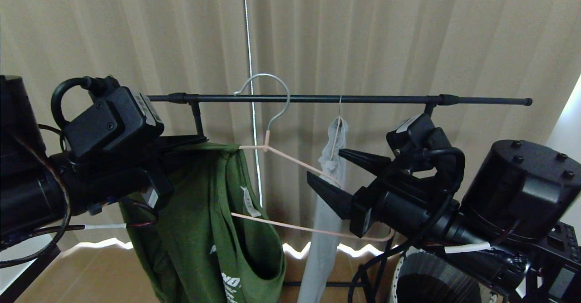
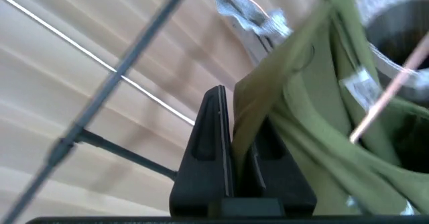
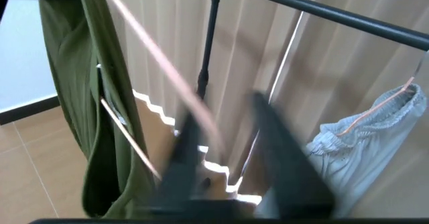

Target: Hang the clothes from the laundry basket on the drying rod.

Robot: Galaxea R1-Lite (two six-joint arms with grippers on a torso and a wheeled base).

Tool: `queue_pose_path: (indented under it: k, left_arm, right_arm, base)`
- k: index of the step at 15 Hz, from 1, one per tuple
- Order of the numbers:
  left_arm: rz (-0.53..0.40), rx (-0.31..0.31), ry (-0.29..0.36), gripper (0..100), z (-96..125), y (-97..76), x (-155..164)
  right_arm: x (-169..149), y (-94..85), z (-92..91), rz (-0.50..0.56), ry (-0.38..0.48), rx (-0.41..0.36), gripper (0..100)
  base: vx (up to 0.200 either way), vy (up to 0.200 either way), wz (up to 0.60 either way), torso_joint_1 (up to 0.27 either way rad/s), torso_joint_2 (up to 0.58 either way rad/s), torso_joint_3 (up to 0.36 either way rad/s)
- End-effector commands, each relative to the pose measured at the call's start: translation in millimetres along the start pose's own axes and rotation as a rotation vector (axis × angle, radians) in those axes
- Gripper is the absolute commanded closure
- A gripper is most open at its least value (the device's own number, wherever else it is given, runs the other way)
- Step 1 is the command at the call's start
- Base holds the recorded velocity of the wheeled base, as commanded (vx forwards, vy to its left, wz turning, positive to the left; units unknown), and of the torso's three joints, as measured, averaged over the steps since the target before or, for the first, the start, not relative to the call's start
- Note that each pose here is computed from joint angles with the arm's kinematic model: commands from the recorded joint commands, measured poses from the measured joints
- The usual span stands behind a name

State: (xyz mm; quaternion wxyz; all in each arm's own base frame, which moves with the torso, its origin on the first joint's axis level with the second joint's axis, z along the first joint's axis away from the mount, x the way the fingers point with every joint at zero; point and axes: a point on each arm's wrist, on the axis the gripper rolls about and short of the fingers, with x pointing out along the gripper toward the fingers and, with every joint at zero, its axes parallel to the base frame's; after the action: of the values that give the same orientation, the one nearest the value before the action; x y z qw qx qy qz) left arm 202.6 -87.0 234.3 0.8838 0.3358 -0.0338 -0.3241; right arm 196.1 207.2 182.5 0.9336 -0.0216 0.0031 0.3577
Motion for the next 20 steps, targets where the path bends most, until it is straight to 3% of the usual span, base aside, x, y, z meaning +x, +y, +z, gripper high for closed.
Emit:
queue_pose_path:
  k: [1, 3, 5, 7, 8, 11, 15, 20]
  left_arm:
    - [0.094, -0.010, 0.087, 100, -14, 3.0, -4]
    - [0.228, -0.025, 0.218, 100, -24, 3.4, -11]
    - [0.300, -0.068, 0.264, 100, -24, 1.2, -16]
    - [0.337, -0.148, 0.254, 100, -19, 0.0, -16]
    - [0.344, -0.214, 0.201, 100, -11, 0.3, -13]
    - [0.342, -0.336, 0.101, 100, 6, -0.2, -9]
    - [0.366, -0.375, 0.078, 100, 16, 7.4, 4]
    - [0.288, -0.443, 0.058, 100, 25, -14.1, 14]
  right_arm:
    - [-2, -10.3, -1.9, -0.036, 0.008, -0.011, 0]
    - [-4, -22.1, -10.6, -0.074, 0.043, -0.074, 0]
    - [-5, -22.8, -14.9, -0.075, 0.046, -0.080, 0]
    - [-6, -19.2, -27.5, -0.057, 0.079, -0.084, 0]
    - [-5, -11.9, -39.7, -0.029, 0.121, -0.082, 0]
    - [2, 5.3, -42.8, 0.027, 0.104, -0.073, 0]
    - [11, 23.9, -39.8, 0.085, 0.076, -0.067, 0]
    - [34, 27.5, -54.0, 0.081, 0.105, -0.071, 0]
  base:
    - [0.000, 0.000, 0.00, 0.000, 0.00, 0.000]
    - [0.000, 0.000, 0.00, 0.000, 0.00, 0.000]
    - [0.000, 0.000, 0.00, 0.000, 0.00, 0.000]
    - [0.000, 0.000, 0.00, 0.000, 0.00, 0.000]
    - [0.000, 0.000, 0.00, 0.000, 0.00, 0.000]
    - [0.000, 0.000, 0.00, 0.000, 0.00, 0.000]
    - [0.000, 0.000, 0.00, 0.000, 0.00, 0.000]
    - [0.000, 0.000, 0.00, 0.000, 0.00, 0.000]
